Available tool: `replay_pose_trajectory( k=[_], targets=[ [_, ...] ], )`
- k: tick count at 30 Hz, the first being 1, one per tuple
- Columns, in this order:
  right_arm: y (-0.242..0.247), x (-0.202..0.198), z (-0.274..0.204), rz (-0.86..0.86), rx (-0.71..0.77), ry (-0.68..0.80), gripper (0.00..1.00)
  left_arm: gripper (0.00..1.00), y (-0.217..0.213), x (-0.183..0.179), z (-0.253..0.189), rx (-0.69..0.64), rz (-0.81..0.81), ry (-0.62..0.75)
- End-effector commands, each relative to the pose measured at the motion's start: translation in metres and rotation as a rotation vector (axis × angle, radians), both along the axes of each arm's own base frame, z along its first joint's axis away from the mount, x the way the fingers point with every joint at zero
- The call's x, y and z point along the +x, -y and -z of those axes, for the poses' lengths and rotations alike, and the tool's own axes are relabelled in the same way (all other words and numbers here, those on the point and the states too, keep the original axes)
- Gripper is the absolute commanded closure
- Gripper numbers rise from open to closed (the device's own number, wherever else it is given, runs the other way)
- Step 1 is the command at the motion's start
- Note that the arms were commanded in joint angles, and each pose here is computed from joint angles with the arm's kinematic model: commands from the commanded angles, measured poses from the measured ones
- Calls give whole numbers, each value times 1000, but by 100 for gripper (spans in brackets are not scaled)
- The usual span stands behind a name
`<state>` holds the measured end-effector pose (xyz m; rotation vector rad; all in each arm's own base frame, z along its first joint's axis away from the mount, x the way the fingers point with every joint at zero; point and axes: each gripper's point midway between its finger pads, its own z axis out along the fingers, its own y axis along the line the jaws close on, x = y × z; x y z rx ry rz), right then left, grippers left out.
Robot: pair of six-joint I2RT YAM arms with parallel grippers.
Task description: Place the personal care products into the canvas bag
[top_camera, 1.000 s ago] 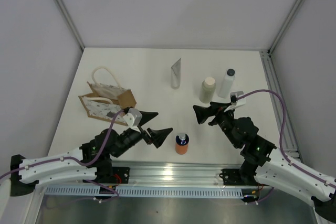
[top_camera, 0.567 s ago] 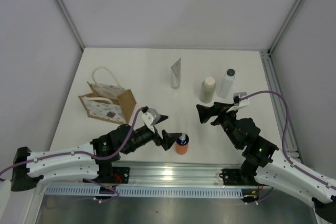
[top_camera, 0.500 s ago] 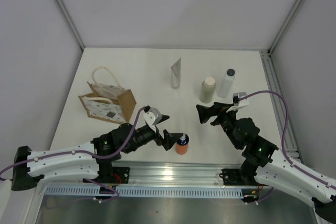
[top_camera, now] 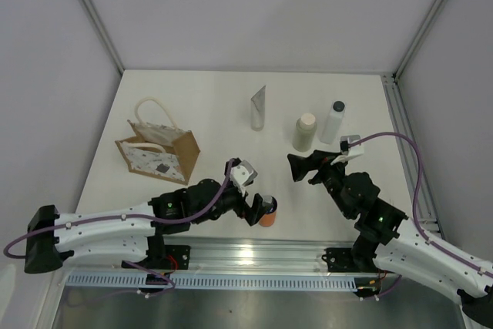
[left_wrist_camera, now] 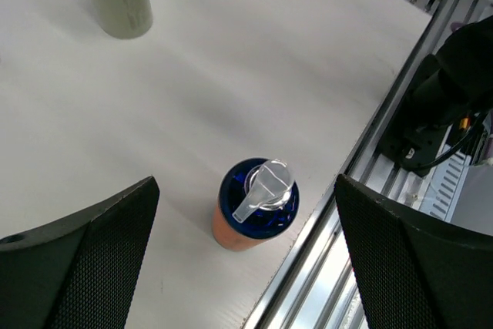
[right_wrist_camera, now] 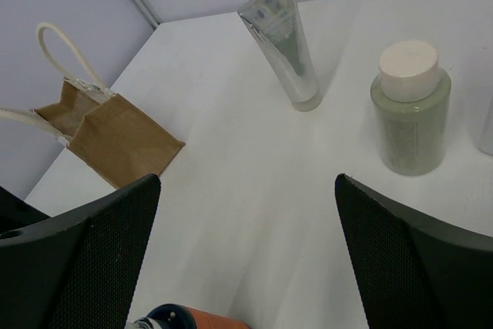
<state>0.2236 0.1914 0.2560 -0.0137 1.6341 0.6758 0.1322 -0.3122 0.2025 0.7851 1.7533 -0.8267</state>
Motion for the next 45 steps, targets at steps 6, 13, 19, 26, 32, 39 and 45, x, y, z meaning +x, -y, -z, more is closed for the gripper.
replay_pose_trajectory(
  k=[6,13,19,26,32,39,45],
  targets=[
    [3,0,-29,11,54,45,0,1,14,-4,25,70,21,-69],
    [1,1,-26,9,43,37,1,6,20,-2,43,162,17,-77],
    [1,2,-26,12,40,36,0,11,27,-6,49,200,27,-74],
    [1,2,-25,12,36,32,1,16,30,-3,55,248,6,-73],
    [2,3,-25,17,35,31,0,22,30,1,63,297,-29,-87],
    [4,3,-26,23,39,31,1,43,32,5,71,349,-58,-92],
    [5,2,-27,23,42,31,1,82,30,5,75,375,-82,-112]
  ],
)
